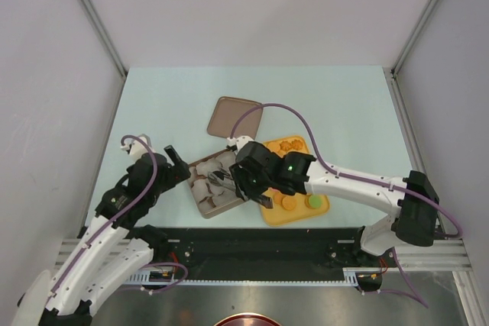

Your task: Pack the cookies

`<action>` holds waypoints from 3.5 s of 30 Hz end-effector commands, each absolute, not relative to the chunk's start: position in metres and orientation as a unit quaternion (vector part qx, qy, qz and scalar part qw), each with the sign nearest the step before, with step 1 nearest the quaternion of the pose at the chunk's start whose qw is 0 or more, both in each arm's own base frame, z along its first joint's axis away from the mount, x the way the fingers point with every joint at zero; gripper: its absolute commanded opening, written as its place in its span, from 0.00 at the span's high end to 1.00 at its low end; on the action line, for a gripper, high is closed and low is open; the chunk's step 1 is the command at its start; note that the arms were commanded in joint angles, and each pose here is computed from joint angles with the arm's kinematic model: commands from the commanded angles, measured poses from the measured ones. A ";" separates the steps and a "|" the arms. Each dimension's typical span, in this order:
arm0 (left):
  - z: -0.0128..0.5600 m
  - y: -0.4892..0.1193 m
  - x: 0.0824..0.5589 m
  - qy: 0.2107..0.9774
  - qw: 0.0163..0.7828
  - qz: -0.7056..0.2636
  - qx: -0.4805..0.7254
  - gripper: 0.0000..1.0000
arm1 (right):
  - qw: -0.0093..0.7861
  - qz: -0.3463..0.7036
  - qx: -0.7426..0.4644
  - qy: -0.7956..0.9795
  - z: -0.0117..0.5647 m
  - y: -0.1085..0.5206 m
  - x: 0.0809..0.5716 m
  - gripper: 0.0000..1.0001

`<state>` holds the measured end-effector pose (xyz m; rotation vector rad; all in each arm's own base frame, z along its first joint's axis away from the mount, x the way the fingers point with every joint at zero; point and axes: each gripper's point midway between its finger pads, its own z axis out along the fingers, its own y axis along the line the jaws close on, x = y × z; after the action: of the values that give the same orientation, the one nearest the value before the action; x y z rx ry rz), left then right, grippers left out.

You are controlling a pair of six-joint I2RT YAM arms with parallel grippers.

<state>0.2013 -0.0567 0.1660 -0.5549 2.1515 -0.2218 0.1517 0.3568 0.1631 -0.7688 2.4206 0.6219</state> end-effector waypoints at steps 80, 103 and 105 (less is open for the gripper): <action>0.146 -0.094 0.218 0.888 0.402 -0.136 -0.175 0.00 | 0.298 0.149 -0.170 0.928 0.137 0.255 0.239 0.40; 0.140 -0.097 0.220 0.891 0.396 -0.137 -0.174 0.00 | 0.260 0.135 -0.184 0.938 0.114 0.257 0.232 0.44; 0.138 -0.097 0.220 0.892 0.395 -0.137 -0.174 0.01 | 0.257 0.131 -0.184 0.940 0.112 0.255 0.231 0.47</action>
<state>0.2171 -0.0982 0.1389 -0.4544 2.2746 -0.3530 0.2314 0.2532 0.1084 -0.4839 2.5621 0.3448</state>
